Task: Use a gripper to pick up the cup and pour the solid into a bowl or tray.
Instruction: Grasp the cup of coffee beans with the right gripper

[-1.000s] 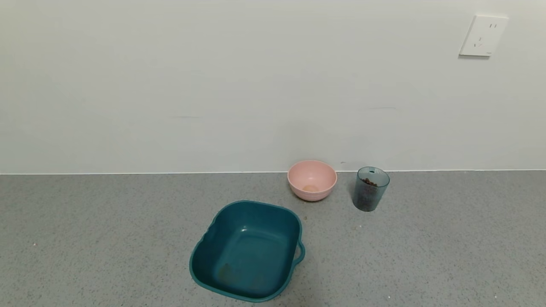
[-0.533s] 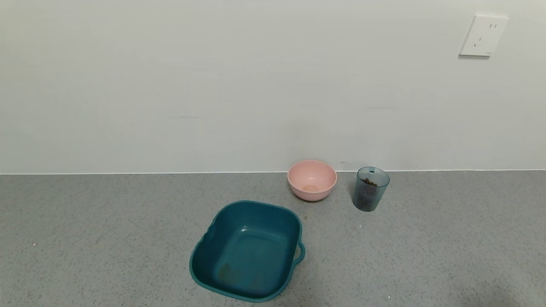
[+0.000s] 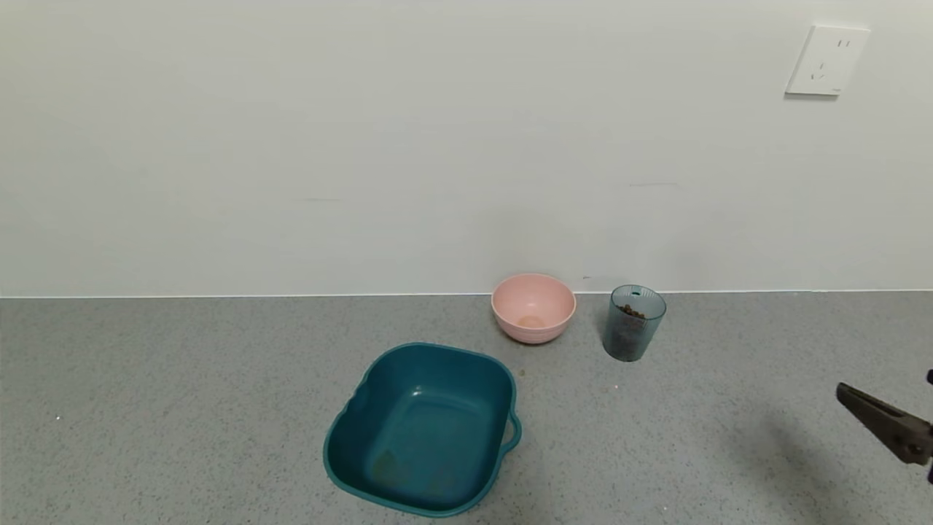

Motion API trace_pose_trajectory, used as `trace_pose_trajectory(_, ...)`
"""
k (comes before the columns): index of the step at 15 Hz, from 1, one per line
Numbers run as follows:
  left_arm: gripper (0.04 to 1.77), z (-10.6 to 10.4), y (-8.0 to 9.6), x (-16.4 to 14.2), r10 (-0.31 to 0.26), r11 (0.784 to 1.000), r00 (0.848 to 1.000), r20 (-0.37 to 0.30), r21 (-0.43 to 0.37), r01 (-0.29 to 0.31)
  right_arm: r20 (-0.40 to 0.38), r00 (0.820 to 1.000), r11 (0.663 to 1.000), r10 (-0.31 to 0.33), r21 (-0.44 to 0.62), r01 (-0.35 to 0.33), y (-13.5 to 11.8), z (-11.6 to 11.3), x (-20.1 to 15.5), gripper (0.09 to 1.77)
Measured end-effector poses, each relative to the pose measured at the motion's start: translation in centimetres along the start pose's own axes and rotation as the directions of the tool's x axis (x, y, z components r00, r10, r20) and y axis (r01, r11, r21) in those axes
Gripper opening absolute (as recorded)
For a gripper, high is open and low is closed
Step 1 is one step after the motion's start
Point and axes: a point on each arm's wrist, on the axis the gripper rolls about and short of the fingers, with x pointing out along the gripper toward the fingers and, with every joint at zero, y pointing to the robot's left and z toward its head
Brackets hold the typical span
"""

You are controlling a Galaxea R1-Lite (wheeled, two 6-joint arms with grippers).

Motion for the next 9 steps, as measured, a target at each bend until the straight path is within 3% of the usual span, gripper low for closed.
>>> trace_pose_trajectory(9,1.76,0.0,0.0,0.0,0.0,1.0,1.0,0.0,0.0,0.0,-0.152,0.985,0.996,0.078,-0.018,-0.082,1.8,-5.1,10.1,1.71)
